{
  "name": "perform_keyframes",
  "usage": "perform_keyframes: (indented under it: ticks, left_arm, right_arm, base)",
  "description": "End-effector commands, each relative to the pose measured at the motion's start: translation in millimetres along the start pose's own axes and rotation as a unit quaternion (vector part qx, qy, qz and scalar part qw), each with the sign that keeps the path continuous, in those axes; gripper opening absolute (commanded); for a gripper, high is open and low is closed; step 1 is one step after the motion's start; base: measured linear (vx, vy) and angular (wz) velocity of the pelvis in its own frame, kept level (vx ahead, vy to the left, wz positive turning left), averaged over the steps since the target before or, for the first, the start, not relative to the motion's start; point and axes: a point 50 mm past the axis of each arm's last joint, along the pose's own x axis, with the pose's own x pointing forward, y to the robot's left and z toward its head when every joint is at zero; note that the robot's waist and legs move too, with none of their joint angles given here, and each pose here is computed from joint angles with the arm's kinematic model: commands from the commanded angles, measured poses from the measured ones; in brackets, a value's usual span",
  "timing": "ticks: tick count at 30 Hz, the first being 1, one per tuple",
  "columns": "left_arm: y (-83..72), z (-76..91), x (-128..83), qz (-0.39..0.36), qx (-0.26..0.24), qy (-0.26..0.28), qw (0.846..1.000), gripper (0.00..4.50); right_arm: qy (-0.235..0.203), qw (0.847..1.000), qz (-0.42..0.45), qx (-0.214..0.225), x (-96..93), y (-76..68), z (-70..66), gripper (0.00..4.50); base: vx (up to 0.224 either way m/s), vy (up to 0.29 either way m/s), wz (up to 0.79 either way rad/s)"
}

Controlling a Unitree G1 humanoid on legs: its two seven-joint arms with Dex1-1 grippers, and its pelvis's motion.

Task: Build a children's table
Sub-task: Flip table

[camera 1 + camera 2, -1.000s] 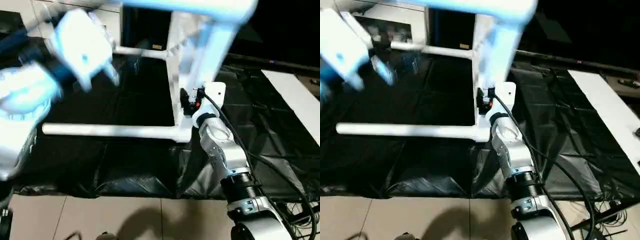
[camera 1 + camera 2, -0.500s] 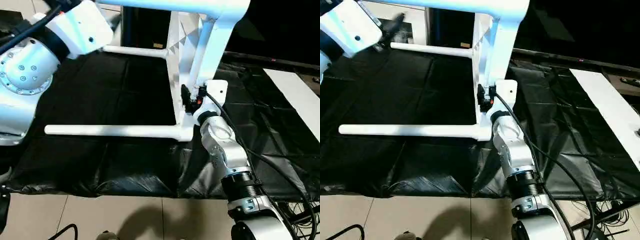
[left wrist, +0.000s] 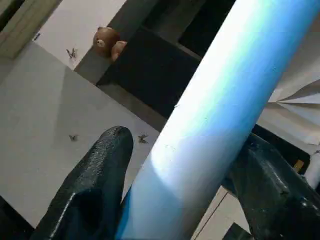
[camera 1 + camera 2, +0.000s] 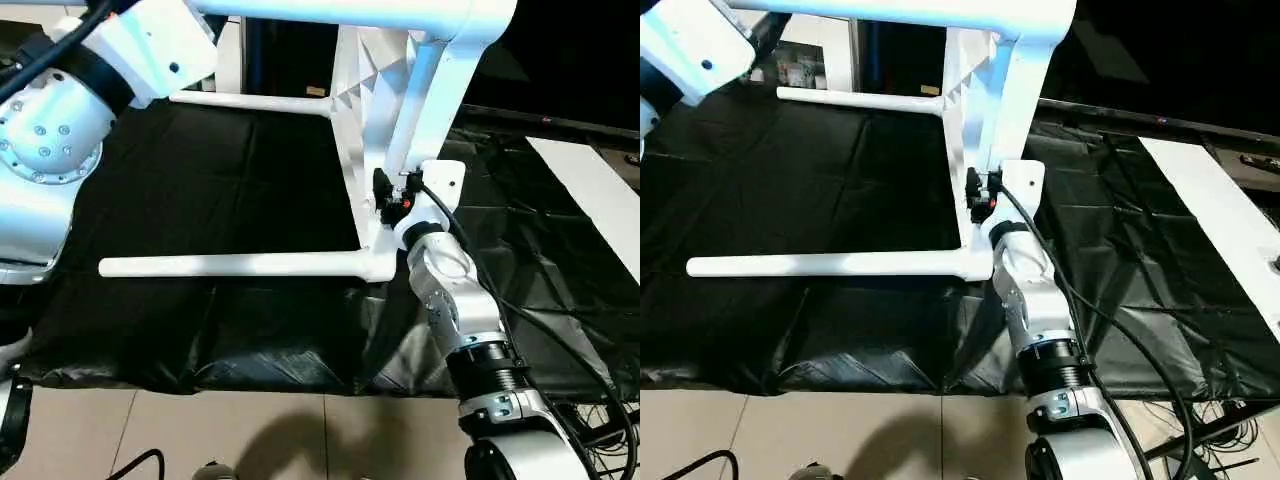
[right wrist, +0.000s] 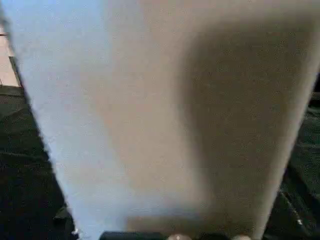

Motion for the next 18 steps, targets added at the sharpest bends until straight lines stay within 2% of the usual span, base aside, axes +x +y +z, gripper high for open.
perform_keyframes:
  ticks: [1,4,5,6,7,8,10,12,15,16,18]
  left_arm:
    - [-8.2,2.2,2,-0.014,-0.035,-0.006,0.999,2.94]
    - [-6.1,-3.1,0,-0.004,-0.043,0.006,0.999,2.86]
    - [4.4,-9.6,-3,0.032,-0.078,0.019,0.996,2.86]
    - [4.4,-9.6,-3,0.032,-0.078,0.019,0.996,2.83]
    - [7.6,-11.8,-5,0.044,-0.091,0.022,0.995,2.82]
    - [14.1,-18.6,-10,0.069,-0.118,0.035,0.99,2.81]
    - [21.1,-28.7,-18,0.099,-0.141,0.056,0.983,2.79]
    - [24.4,-36.4,-25,0.118,-0.16,0.071,0.977,2.77]
    - [24.1,-47.6,-37,0.152,-0.205,0.087,0.963,2.74]
    - [23.5,-49.4,-40,0.157,-0.214,0.089,0.96,2.72]
    - [20.7,-56.1,-48,0.185,-0.252,0.096,0.945,2.71]
  right_arm:
    - [-0.036,0.999,0.022,-0.004,6.1,4.6,17.0,1.97]
    - [-0.051,0.997,0.041,-0.027,8.7,4.2,25.3,1.97]
    - [-0.081,0.992,0.074,-0.056,11.0,-2.2,44.4,1.97]
    - [-0.081,0.992,0.074,-0.056,11.0,-2.2,44.4,1.97]
    - [-0.09,0.99,0.086,-0.065,11.5,-4.0,50.4,1.97]
    - [-0.104,0.986,0.102,-0.085,12.7,-9.8,63.4,1.97]
    - [-0.12,0.98,0.121,-0.106,13.5,-18.9,81.8,1.97]
    - [-0.129,0.974,0.137,-0.128,13.8,-27.5,98.3,1.97]
    - [-0.133,0.959,0.166,-0.188,13.8,-41.7,127.2,1.97]
    - [-0.132,0.956,0.169,-0.2,13.9,-44.1,131.9,1.97]
    - [-0.136,0.95,0.17,-0.226,14.7,-51.3,148.1,1.97]
  base:
    - [0.0,0.0,0.0]
    - [0.0,0.0,0.0]
    - [0.0,0.0,0.0]
    - [0.0,0.0,0.0]
    - [0.0,0.0,0.0]
    - [0.0,0.0,0.0]
    - [0.0,0.0,0.0]
    - [0.0,0.0,0.0]
    - [0.0,0.0,0.0]
    - [0.0,0.0,0.0]
    - [0.0,0.0,0.0]
